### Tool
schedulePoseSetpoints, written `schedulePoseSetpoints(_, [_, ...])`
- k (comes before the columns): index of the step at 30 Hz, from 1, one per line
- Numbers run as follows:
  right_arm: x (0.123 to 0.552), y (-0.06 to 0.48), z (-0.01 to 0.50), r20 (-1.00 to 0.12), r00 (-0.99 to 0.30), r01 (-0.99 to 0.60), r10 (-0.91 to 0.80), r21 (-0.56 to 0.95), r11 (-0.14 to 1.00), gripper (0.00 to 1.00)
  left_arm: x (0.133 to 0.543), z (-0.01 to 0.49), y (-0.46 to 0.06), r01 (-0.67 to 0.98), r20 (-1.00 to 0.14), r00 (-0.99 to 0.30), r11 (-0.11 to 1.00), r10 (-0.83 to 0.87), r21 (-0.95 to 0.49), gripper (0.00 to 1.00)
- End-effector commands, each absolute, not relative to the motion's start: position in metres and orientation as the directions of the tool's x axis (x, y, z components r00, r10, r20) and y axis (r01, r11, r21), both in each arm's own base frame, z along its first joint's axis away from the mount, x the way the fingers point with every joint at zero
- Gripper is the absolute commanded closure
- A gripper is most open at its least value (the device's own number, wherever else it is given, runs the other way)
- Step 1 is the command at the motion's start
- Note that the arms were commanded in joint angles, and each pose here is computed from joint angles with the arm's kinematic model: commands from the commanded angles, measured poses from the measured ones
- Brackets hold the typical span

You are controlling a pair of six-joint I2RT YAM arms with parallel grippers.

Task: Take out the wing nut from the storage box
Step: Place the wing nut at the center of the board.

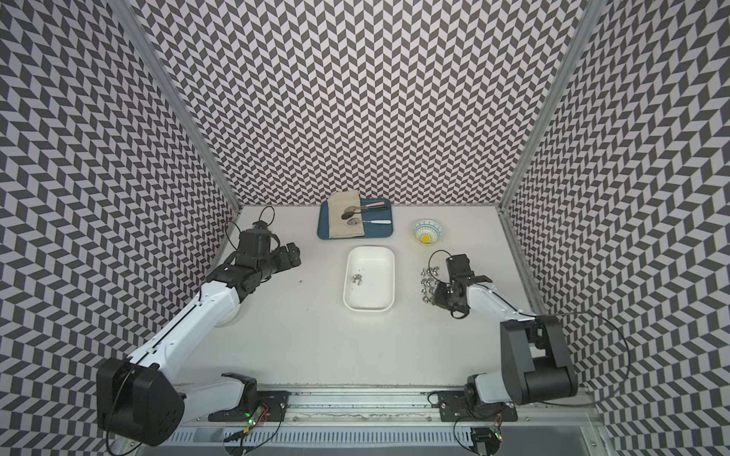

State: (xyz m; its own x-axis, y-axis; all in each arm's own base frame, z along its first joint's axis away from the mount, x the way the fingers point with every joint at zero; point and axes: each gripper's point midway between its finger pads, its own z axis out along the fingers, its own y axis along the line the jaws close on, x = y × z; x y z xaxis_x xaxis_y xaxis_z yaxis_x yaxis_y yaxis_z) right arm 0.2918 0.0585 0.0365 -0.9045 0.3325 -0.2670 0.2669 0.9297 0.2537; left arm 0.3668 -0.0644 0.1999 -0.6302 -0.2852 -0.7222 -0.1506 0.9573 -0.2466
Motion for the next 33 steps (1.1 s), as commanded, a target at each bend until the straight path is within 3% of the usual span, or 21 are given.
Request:
schedulePoseSetpoints(1, [0.302, 0.063, 0.036, -0.289, -0.898, 0.250, 0.333, 0.288, 0.924, 0.95, 0.367, 0.210, -0.065, -0.136, -0.731, -0.620, 0.957, -0.284, -0.257, 0.05])
schedulePoseSetpoints(10, [0.302, 0.067, 0.029, -0.268, -0.906, 0.246, 0.328, 0.297, 0.923, 0.92, 0.366, 0.210, -0.065, -0.137, -0.733, -0.619, 0.957, -0.283, -0.254, 0.05])
schedulePoseSetpoints(19, [0.307, 0.065, 0.036, -0.283, -0.901, 0.248, 0.329, 0.288, 0.925, 0.81, 0.366, 0.209, -0.064, -0.139, -0.732, -0.619, 0.957, -0.283, -0.253, 0.05])
schedulePoseSetpoints(27, [0.332, 0.064, 0.086, -0.383, -0.869, 0.214, 0.314, 0.281, 0.936, 0.77, 0.368, 0.210, -0.065, -0.137, -0.734, -0.617, 0.957, -0.283, -0.254, 0.05])
schedulePoseSetpoints(33, [0.350, 0.092, 0.130, -0.462, -0.847, 0.131, 0.263, 0.298, 0.946, 0.76, 0.368, 0.209, -0.066, -0.137, -0.732, -0.618, 0.957, -0.285, -0.257, 0.05])
